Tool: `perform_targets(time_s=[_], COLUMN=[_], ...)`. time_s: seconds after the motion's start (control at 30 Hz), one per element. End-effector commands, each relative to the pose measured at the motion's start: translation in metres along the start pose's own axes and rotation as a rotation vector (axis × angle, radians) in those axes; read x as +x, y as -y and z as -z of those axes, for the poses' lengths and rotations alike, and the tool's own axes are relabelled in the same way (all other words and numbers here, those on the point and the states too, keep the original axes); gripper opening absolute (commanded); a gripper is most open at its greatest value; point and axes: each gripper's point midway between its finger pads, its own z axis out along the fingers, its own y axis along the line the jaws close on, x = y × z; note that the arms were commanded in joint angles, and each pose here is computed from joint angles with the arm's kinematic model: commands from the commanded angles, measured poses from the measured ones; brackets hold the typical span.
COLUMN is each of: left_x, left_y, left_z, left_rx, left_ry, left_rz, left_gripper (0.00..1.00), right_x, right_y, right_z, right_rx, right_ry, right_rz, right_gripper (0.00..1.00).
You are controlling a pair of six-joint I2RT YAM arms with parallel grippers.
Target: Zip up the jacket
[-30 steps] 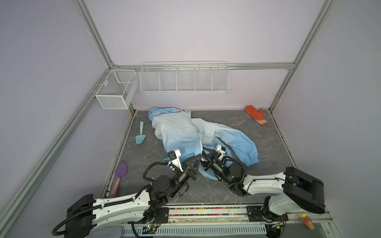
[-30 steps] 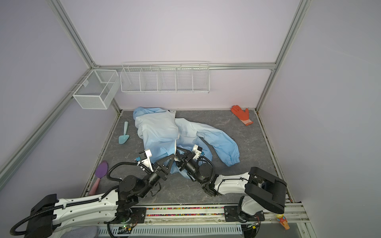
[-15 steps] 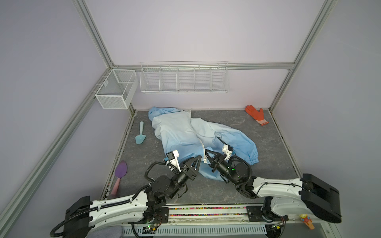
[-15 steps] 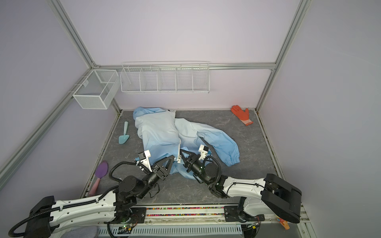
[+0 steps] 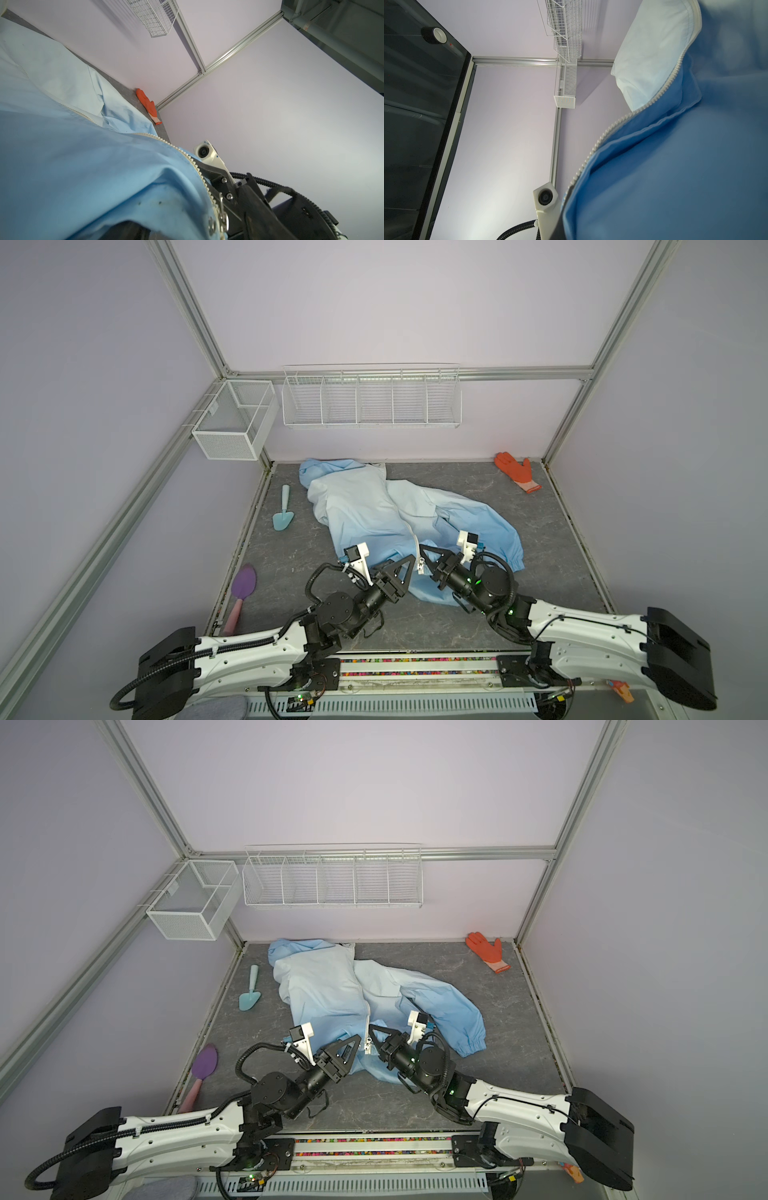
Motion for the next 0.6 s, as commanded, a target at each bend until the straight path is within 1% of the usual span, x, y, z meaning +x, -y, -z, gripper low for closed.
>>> perform_targets(time_s=[0.0,0.07,0.1,0.17,0.23,0.3,0.43,0.47,0.57], left_x=[-0.0098,-0.0095,-0.0097,-0.0097,-0.0104,-0.0118,-0.0150,-0.0156,-0.0190], left_y=[0.0199,0.0185,0.0183,0.0174,0.0151,0.0139,0.0115,0.0110,0.0114], left_z=[-0.0056,-0.0057,-0.0060,-0.0064,-0.0061,-0.0053,-0.0050,-0.0053,-0.0056], left_rx=[0.068,0.071,0.071,0.066,0.056,0.052,0.036,0.033,0.031], left_ry=[0.033,0.041,0.044,0.045,0.051,0.059,0.076,0.079,0.097], left_rz=[0.061,0.066,0.068,0.066,0.071,0.075,0.075,0.072,0.068], left_gripper=[0.64,0.60,0.56,0.46,0.33,0.25,0.01,0.00,0.00], right_x=[0.0042,0.0048,0.0054,0.0052,0.0037,0.0026,0.0047,0.0059,0.0099], right_y=[-0.0190,-0.0180,-0.0181,-0.0180,-0.0165,-0.0148,-0.0136,-0.0132,-0.0116], right_z=[-0.0036,-0.0033,-0.0029,-0.0020,0.0003,0.0026,0.0046,0.0047,0.0063], right_rx=[-0.060,-0.056,-0.056,-0.053,-0.049,-0.042,-0.024,-0.021,-0.004], right_ry=[-0.026,-0.029,-0.033,-0.033,-0.026,-0.022,-0.038,-0.044,-0.055], right_rz=[-0.014,-0.013,-0.011,-0.007,-0.001,0.006,0.030,0.075,0.105], right_gripper=[0.06,0.06,0.06,0.06,0.06,0.06,0.06,0.06,0.06])
